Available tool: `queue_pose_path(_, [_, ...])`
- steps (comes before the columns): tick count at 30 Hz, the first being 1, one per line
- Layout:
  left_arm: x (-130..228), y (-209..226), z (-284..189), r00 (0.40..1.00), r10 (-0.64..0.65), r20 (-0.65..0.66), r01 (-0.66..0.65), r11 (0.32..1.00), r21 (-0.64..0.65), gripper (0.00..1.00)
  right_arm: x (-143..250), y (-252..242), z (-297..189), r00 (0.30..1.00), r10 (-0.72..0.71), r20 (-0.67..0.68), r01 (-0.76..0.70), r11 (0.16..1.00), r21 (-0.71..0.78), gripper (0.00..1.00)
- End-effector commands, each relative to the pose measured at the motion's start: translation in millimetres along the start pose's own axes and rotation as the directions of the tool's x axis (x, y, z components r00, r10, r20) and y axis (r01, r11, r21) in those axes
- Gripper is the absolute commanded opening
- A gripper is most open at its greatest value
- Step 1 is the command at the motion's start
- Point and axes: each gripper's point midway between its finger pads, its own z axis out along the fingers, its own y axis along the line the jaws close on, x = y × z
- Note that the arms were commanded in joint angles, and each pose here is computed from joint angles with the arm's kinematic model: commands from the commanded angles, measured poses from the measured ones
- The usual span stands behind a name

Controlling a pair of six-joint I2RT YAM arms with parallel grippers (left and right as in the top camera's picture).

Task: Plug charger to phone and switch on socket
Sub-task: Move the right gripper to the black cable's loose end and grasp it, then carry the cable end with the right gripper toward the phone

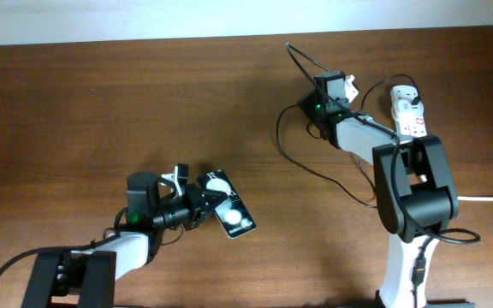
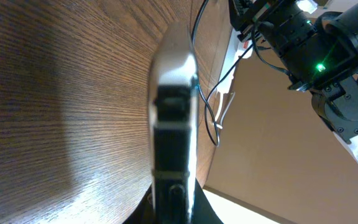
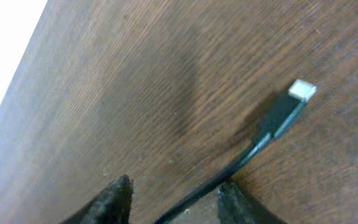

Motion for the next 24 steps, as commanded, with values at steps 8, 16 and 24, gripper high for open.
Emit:
queue_pose_path(8, [1,-5,0,0.999,0.031,-0.014,-0.031,0.999,0.019,0.0,19,-12,12,0.968,-0.237,-0.081,0.237,0.971,-0.008,0.07])
queue_pose_path(16, [0,-5,0,0.999,0.032,-0.01,-0.031,0.999,0.017,0.0,47,-40,-4,0.831,-0.494,-0.255,0.512,0.859,0.004,0.04])
queue_pose_path(24, [4,-7,0,0.998,0.051,-0.03,-0.05,0.998,0.03,0.0,32,-23,-63,0.82,-0.497,-0.284,0.522,0.853,0.014,0.04])
